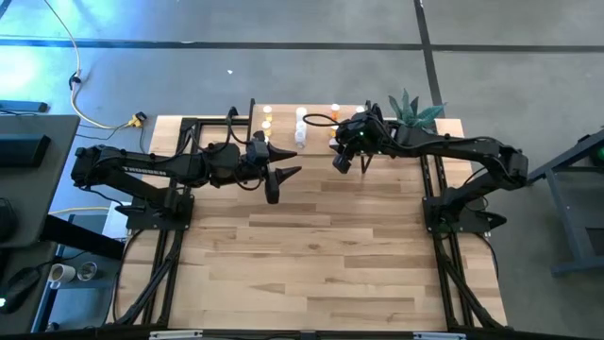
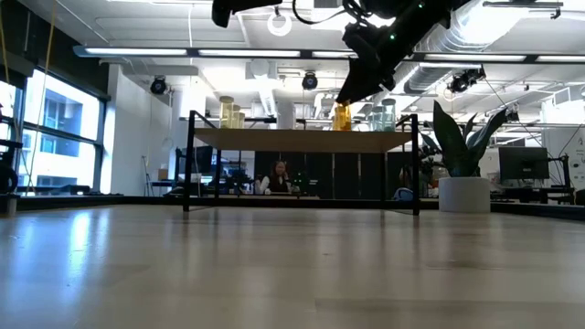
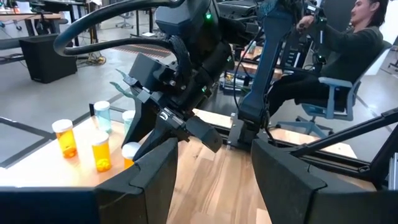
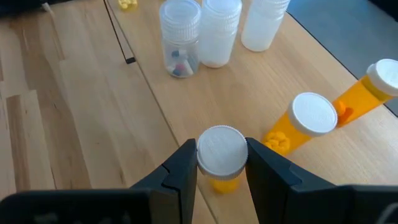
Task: Pick and place medicine bottles onto shelf by color
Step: Put the orange medicine bottle on the shelf aligned with the other orange medicine bottles
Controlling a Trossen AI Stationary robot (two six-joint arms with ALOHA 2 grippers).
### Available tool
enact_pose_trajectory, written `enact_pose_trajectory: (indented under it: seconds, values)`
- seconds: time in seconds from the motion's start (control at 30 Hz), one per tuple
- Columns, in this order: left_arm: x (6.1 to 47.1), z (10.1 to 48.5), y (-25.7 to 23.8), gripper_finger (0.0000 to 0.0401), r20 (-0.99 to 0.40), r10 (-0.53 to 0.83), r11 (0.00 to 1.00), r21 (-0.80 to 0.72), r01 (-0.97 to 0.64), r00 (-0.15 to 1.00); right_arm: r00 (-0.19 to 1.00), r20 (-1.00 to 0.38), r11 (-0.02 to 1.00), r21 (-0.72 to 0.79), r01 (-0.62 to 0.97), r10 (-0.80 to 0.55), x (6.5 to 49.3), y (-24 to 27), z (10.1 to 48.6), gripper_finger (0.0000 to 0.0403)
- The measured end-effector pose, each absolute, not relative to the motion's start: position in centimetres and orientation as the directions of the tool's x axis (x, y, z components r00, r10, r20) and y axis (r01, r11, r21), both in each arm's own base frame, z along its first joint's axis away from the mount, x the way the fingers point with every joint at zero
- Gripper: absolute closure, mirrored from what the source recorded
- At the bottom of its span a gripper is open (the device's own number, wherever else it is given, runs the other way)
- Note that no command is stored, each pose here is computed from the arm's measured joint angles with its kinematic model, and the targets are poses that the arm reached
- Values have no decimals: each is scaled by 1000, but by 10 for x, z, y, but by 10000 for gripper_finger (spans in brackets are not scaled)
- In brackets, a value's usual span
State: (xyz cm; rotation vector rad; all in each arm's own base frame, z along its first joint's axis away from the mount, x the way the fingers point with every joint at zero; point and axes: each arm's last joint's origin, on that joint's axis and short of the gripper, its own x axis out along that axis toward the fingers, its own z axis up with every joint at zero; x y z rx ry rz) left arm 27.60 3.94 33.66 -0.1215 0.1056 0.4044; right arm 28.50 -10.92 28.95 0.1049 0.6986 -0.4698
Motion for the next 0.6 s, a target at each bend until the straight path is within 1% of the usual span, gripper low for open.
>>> enact_pose_trajectory:
  seconds: [0.23,0.5,0.6]
  values:
    - [276,337,39,206,-127,385,913,-89,-398,914,664,-644,891,-62,450,-380,285,-109,289,296]
    - [276,337,39,206,-127,385,913,-89,-397,914,638,-658,880,-83,467,-401,283,-110,287,264]
    - [276,337,39,206,-127,385,913,-89,-397,914,640,-652,879,-89,469,-408,284,-110,288,258]
